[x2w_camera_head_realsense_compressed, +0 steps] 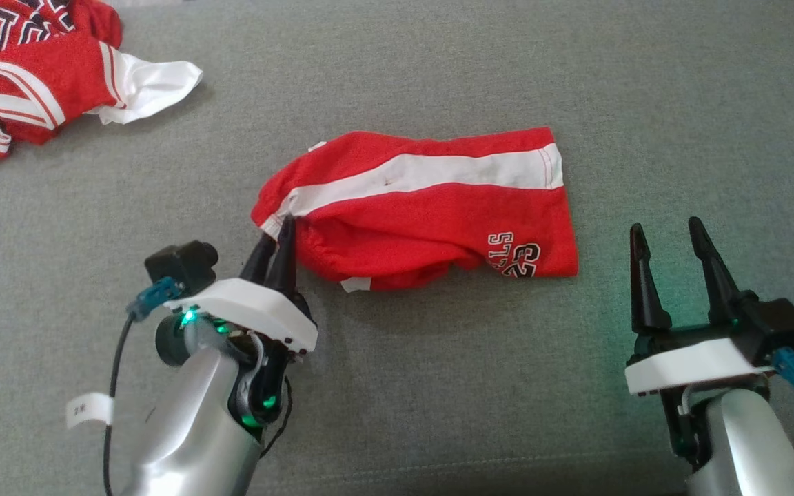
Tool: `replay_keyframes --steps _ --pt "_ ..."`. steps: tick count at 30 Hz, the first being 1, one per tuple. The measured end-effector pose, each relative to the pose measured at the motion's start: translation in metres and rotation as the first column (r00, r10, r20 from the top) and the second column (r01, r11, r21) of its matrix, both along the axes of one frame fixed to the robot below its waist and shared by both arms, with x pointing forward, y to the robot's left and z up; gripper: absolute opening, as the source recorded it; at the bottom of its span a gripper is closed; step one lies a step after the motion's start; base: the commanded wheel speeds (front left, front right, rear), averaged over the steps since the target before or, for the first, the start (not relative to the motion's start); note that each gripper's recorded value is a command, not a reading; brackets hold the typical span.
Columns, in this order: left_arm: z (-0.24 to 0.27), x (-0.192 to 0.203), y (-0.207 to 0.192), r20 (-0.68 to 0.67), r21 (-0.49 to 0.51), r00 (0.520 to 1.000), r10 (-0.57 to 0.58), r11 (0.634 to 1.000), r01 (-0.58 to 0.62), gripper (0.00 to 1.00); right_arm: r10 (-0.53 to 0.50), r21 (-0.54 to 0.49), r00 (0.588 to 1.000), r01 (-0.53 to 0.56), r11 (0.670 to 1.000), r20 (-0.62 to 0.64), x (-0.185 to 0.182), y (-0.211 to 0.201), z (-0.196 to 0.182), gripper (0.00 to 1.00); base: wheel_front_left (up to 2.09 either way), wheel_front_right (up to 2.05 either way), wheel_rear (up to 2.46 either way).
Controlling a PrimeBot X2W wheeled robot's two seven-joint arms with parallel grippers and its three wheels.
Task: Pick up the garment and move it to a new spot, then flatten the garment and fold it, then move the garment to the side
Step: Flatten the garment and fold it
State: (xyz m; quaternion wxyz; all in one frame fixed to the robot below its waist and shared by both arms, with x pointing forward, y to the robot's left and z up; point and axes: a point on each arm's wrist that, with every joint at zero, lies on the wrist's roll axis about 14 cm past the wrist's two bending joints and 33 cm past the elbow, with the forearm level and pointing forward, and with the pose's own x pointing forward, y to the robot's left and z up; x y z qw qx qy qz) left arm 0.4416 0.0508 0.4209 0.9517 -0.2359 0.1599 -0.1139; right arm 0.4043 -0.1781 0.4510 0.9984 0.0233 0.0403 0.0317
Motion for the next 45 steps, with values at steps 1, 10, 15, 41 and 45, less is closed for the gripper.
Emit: replay_keyframes --steps 1,10,15,41,45 --pt "0.000 -0.001 -0.002 0.001 0.001 1.000 -0.006 1.000 0.006 0.30 0.001 0.000 1.000 -0.001 1.000 0.000 0.000 0.000 0.000 1.00 0.00 0.00 0.00" --pt "0.014 0.005 -0.001 0.060 -0.038 0.998 0.023 0.999 -0.021 0.00 -0.017 0.017 1.000 0.017 1.000 -0.008 0.006 -0.005 -0.003 1.00 0.00 0.00 0.00" --pt "0.019 0.005 0.003 0.077 -0.043 0.996 0.037 0.999 -0.033 0.00 0.015 -0.012 1.000 -0.015 1.000 -0.001 0.035 0.003 0.004 1.00 0.00 0.00 0.00" --pt "-0.005 -0.001 0.012 0.024 -0.026 0.999 0.048 0.999 -0.048 0.00 0.213 0.184 0.870 -0.144 0.972 -0.444 0.081 0.075 -0.069 1.00 0.00 0.00 0.00" --pt "-0.004 0.001 0.011 0.028 -0.027 0.999 0.044 0.999 -0.043 0.00 0.219 0.186 0.870 -0.150 0.971 -0.443 0.081 0.076 -0.069 0.35 0.00 0.00 0.00"
